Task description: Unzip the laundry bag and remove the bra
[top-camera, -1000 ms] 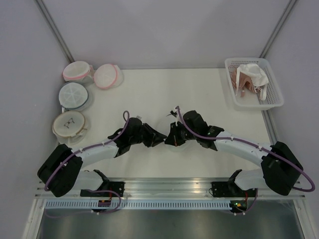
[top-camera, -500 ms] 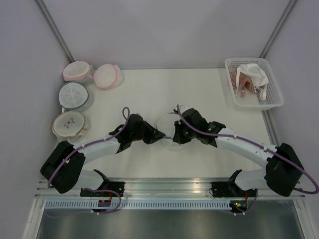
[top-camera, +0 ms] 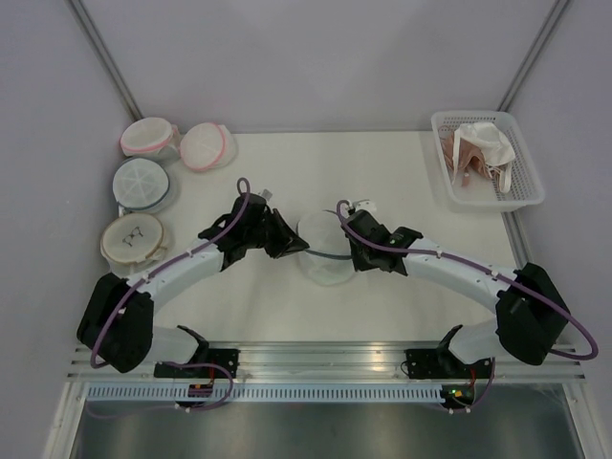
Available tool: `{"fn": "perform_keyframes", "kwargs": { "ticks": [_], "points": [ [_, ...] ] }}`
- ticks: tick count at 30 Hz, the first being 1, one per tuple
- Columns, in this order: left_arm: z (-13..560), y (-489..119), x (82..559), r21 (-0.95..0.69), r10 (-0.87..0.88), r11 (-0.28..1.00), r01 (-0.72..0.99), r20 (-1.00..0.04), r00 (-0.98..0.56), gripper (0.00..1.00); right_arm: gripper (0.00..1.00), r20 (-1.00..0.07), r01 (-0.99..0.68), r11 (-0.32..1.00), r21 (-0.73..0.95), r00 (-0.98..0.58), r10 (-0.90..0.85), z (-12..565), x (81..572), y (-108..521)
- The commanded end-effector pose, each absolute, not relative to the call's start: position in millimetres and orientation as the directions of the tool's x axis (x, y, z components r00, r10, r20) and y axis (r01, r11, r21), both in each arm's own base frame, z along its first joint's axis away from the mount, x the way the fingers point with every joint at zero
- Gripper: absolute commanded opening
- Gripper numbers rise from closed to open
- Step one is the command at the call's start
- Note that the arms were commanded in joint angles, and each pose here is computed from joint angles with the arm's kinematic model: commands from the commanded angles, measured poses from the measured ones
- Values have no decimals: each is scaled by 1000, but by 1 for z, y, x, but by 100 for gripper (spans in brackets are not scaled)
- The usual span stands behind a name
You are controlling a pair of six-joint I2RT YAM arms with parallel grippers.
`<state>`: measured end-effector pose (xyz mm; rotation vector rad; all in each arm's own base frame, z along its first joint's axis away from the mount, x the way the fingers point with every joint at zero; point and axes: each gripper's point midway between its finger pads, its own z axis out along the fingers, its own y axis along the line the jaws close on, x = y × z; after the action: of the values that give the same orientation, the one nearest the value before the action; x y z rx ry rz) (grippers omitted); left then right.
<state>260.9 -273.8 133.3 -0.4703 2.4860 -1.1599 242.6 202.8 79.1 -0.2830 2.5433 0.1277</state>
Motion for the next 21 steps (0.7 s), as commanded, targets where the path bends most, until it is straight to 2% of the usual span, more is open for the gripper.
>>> {"fn": "perform_keyframes", "kwargs": {
  "ticks": [1, 4, 7, 11, 12, 13, 14, 16, 18, 20, 21],
  "points": [
    [129, -232, 266, -707, -366, 703, -79, -263, -893, 2, 0, -600, -115, 987, -108, -784, -158, 96, 260, 171],
    [121, -199, 288, -686, -440, 713, -144, -278, -854, 2, 0, -614, -147, 987, -65, -774, -155, 102, 258, 178],
    [126, -189, 317, -694, -473, 704, -151, -300, -829, 2, 0, -604, -278, 960, 38, -772, -199, 105, 245, 201],
    [129, -216, 370, -737, -452, 666, -114, -277, -848, 2, 0, -589, -394, 908, 145, -771, -241, 109, 224, 222],
    [135, -226, 379, -768, -446, 632, -100, -255, -858, 2, 0, -577, -424, 888, 179, -776, -254, 109, 217, 229],
    [151, -236, 397, -796, -447, 602, -58, -276, -851, 2, 0, -571, -434, 880, 194, -779, -258, 108, 213, 231],
    [133, -243, 408, -805, -443, 588, -79, -239, -864, 2, 0, -568, -443, 872, 209, -781, -261, 108, 210, 234],
    [141, -258, 426, -850, -438, 524, -50, -219, -872, 6, 0, -565, -456, 859, 234, -783, -261, 107, 205, 238],
    [146, -267, 443, -872, -442, 489, -28, -220, -870, 33, 0, -566, -452, 859, 242, -785, -254, 107, 204, 240],
    [148, -269, 442, -879, -445, 475, -39, -202, -872, 61, 0, -570, -452, 857, 246, -783, -249, 107, 204, 241],
    [161, -266, 439, -881, -461, 473, -26, -222, -859, 66, 0, -573, -449, 859, 247, -782, -245, 107, 205, 241]
  ]
}}
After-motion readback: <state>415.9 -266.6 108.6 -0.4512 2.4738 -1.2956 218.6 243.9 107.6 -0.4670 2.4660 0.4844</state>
